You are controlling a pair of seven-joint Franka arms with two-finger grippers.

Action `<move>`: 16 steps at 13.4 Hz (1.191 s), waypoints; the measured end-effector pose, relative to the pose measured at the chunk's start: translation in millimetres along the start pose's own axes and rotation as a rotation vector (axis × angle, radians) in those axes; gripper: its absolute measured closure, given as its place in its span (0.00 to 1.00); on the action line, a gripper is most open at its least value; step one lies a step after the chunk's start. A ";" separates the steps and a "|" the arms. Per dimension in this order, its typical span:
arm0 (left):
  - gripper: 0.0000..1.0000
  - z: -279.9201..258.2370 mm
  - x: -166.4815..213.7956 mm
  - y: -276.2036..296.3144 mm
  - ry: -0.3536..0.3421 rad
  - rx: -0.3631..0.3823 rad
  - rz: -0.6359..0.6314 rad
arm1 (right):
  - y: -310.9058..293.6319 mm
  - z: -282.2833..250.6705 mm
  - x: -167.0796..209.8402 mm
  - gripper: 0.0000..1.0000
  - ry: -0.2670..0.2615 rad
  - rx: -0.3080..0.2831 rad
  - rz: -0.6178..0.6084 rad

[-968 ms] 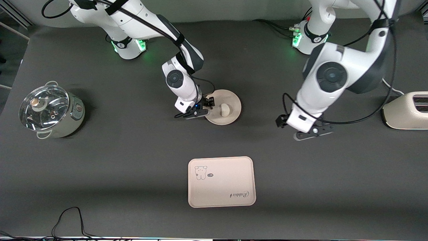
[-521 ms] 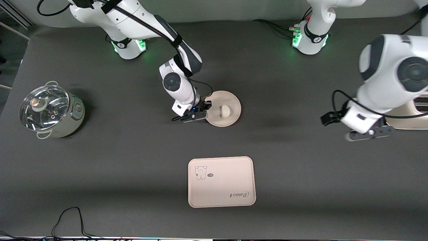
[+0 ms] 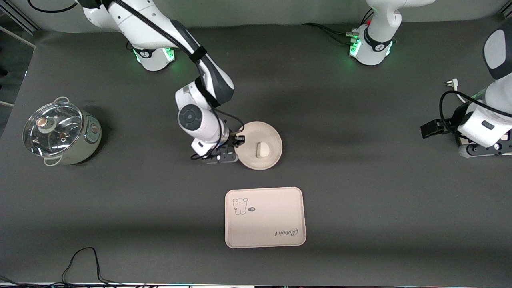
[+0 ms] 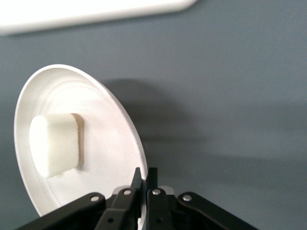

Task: Place bun in plate and plate on tray
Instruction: 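Carry the plate onto the tray with the right gripper while the left withdraws, then open the right gripper and release the plate on the tray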

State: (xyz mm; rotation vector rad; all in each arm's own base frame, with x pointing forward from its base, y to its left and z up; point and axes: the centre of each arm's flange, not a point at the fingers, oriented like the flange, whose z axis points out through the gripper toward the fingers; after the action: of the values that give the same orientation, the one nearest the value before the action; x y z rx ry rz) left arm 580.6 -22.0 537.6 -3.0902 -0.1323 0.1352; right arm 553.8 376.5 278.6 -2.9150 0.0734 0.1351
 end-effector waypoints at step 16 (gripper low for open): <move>0.00 -7.0 -3.5 -4.0 -0.026 0.006 -0.007 | 14.6 48.3 180.7 0.95 0.318 0.186 0.137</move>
State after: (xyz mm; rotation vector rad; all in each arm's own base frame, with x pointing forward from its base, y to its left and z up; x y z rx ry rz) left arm 577.4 -18.7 545.1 -3.0821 -0.1439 0.1745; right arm 728.5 366.0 211.0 -2.7170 0.3190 -0.2987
